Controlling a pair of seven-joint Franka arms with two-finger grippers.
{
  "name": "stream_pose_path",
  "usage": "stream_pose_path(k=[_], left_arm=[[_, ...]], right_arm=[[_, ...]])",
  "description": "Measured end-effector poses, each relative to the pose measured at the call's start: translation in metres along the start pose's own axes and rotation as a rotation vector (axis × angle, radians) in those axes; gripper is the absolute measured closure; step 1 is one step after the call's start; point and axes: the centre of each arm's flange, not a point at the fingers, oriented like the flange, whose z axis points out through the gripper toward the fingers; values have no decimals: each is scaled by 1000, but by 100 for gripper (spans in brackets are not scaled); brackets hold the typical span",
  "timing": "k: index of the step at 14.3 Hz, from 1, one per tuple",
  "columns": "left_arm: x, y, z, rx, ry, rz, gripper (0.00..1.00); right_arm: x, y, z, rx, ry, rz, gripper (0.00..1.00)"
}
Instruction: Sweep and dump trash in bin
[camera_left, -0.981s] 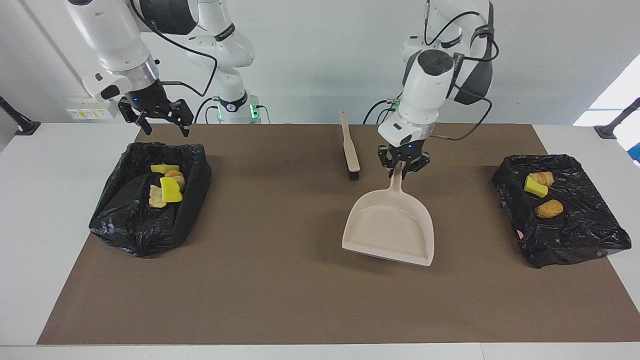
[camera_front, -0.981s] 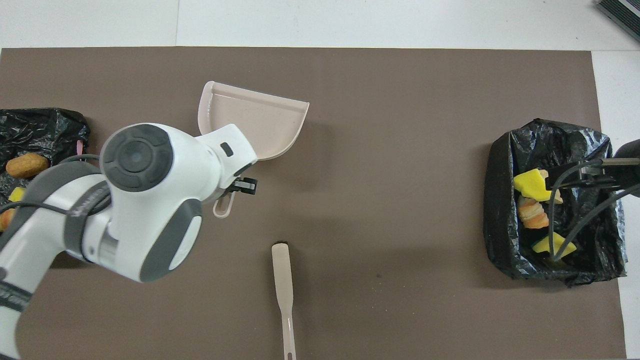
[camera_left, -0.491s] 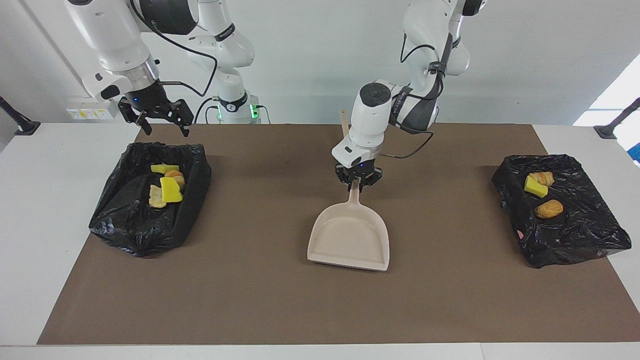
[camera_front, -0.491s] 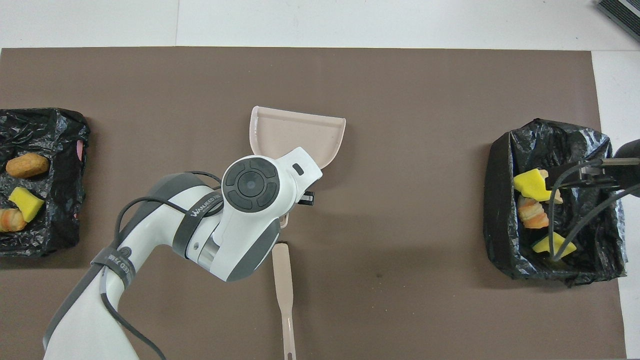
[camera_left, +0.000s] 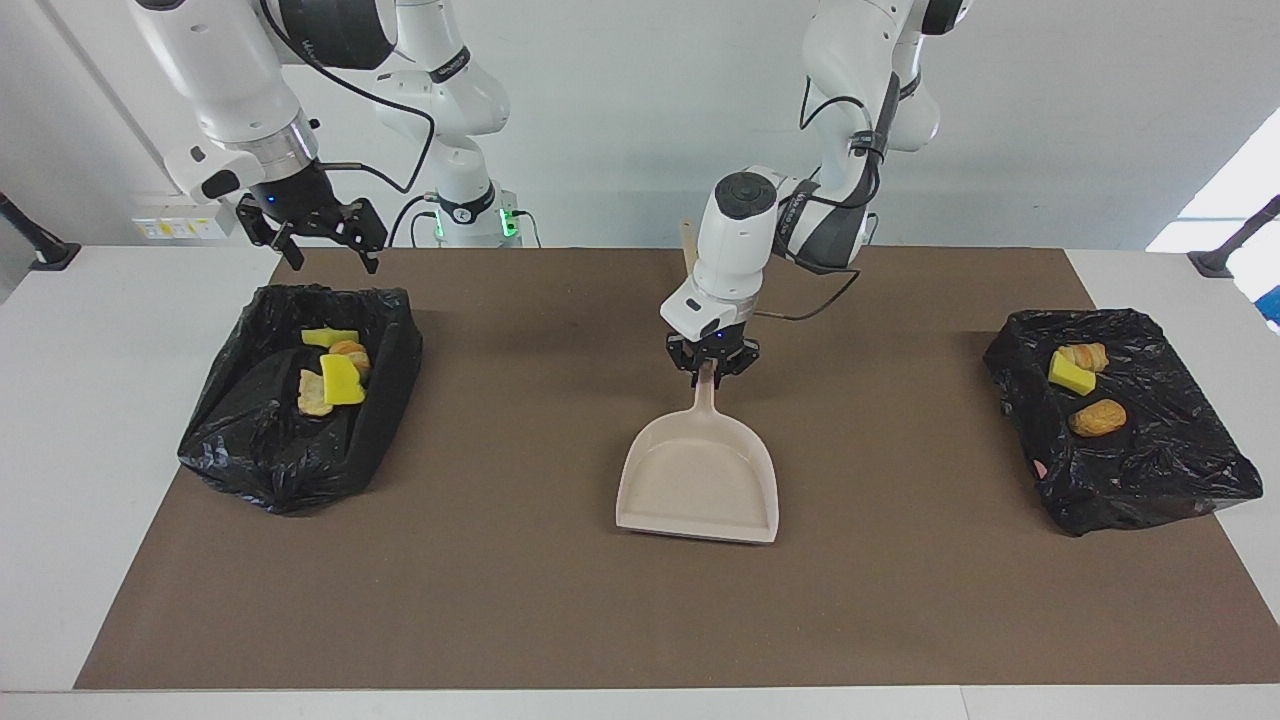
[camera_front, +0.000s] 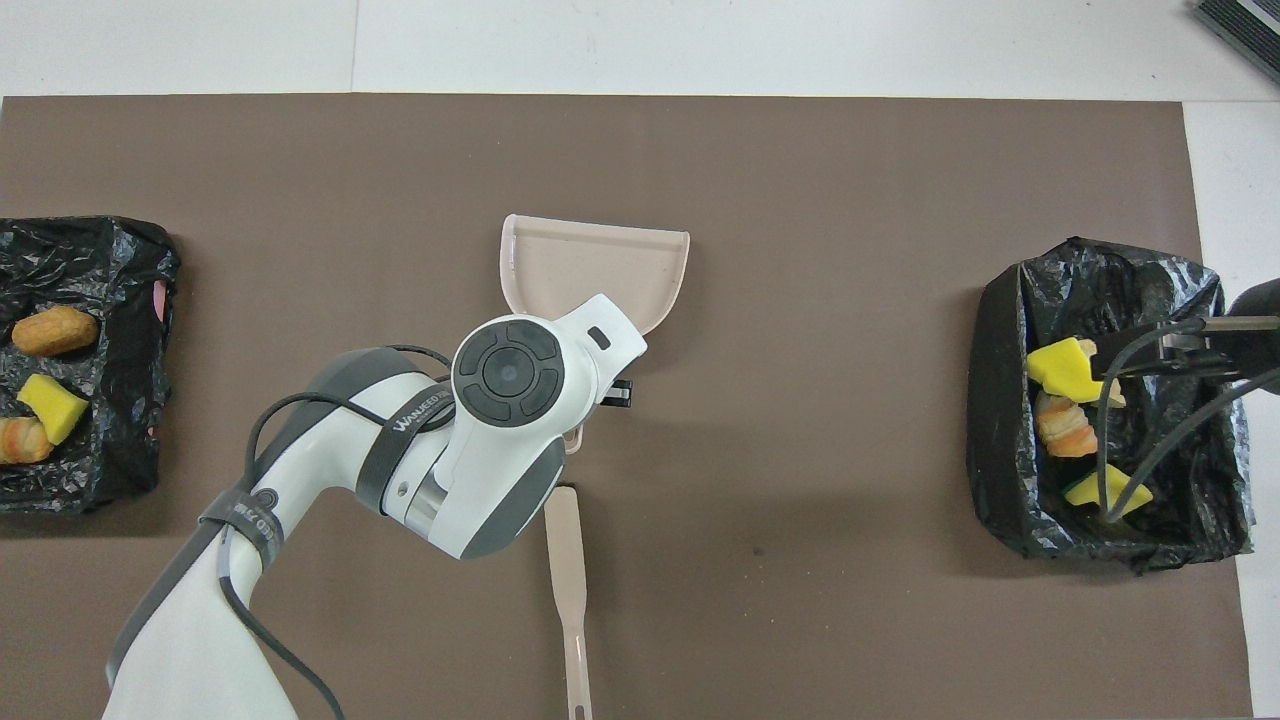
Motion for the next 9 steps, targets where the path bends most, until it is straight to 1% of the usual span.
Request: stream_pose_path(k=[5,8,9], left_arm=[[0,0,5,2,-4,-8,68],[0,1,5,-11,-7,-89,67],[1,1,4,-19,-4,-113,58]], right_arm=[[0,0,0,0,0,0,0],[0,0,0,0,0,0,0],[0,0,0,0,0,0,0]])
